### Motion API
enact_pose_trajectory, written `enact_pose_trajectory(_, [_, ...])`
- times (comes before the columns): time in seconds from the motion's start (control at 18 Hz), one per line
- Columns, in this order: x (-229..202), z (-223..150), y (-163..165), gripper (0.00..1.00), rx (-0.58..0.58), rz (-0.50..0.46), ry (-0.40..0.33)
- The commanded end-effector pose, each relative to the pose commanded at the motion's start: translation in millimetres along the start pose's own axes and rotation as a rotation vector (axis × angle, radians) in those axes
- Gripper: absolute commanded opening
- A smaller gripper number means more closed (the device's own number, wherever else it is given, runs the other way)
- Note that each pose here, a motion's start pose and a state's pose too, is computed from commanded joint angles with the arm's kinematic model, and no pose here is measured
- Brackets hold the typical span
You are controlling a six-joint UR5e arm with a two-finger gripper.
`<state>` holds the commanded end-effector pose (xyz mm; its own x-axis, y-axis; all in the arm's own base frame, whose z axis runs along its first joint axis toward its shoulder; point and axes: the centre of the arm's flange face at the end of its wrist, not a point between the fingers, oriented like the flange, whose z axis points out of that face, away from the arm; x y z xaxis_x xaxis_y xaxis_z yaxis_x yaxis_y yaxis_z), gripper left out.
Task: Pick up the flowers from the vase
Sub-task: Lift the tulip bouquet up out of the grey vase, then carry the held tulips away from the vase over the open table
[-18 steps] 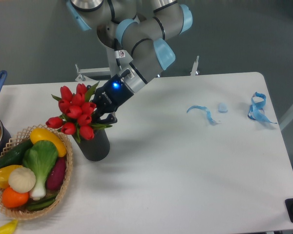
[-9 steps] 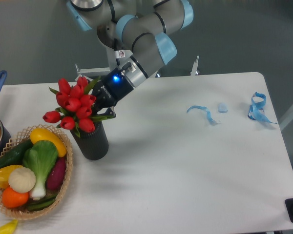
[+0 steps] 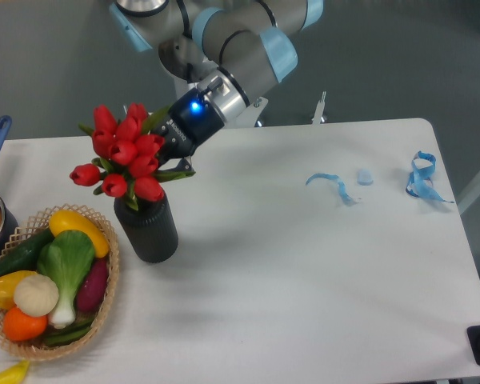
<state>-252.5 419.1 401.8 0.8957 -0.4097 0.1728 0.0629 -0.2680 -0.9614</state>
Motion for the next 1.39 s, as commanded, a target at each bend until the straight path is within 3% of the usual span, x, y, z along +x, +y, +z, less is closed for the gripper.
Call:
enact_pose_trajectory(0.67, [-20, -40, -63, 0.0, 0.093, -0.055, -0.041])
enact_pose_trajectory(1.17, [-60, -67, -100, 0.0, 0.094, 0.051, -0.103])
enact_pose_trajectory(1.28, [-72, -69, -106, 0.0, 0.039, 0.067, -0.148])
enact_pose_trajectory(1.39, [-81, -73, -101, 0.0, -0.081, 0.078, -0.251])
